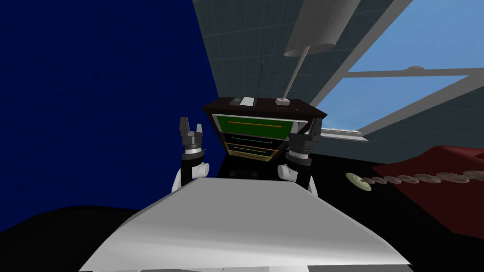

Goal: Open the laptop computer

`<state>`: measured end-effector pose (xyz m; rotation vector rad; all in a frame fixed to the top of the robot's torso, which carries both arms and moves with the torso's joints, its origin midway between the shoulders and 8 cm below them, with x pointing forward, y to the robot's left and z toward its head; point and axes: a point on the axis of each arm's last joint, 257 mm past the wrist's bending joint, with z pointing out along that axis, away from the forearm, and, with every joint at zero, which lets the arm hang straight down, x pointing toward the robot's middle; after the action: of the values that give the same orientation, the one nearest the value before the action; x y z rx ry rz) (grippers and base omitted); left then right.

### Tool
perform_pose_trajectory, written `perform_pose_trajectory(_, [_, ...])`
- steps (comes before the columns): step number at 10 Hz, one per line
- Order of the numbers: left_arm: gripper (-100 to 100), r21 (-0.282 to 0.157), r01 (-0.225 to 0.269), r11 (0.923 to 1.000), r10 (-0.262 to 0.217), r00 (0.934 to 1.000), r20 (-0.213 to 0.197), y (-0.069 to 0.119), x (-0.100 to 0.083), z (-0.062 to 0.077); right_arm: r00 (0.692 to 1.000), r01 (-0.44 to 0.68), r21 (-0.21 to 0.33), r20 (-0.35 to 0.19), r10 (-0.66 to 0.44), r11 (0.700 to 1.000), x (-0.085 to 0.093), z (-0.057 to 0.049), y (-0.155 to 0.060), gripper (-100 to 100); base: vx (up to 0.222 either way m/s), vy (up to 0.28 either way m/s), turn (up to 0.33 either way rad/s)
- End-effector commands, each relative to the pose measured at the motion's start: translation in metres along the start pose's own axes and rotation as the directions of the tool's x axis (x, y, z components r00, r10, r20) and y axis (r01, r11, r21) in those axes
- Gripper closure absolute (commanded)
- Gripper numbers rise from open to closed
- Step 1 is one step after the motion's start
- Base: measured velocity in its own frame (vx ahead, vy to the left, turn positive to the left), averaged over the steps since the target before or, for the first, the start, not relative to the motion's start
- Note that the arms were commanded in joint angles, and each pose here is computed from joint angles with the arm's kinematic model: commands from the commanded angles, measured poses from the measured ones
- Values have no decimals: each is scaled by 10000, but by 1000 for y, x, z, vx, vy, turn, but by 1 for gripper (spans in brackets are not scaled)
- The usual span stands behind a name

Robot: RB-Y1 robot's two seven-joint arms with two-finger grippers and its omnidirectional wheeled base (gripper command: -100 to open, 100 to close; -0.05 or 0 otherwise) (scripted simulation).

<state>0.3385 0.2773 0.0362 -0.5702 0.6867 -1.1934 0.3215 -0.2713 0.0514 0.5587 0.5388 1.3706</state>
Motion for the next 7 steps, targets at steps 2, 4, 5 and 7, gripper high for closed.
perform_pose_trajectory(2, [0,1,0,10000,0,10000,0,0,0,0,10000,0,-1,0,0,10000,0,0,0,0,0,0,0])
perform_pose_trajectory(4, [0,2,0,10000,0,10000,0,0,0,0,10000,0,-2,0,0,10000,0,0,0,0,0,0,0])
perform_pose_trajectory(5, [0,3,0,10000,0,10000,0,0,0,0,10000,0,-3,0,0,10000,0,0,0,0,0,0,0])
perform_pose_trajectory(7, [0,4,0,10000,0,10000,0,0,0,0,10000,0,-4,0,0,10000,0,0,0,0,0,0,0])
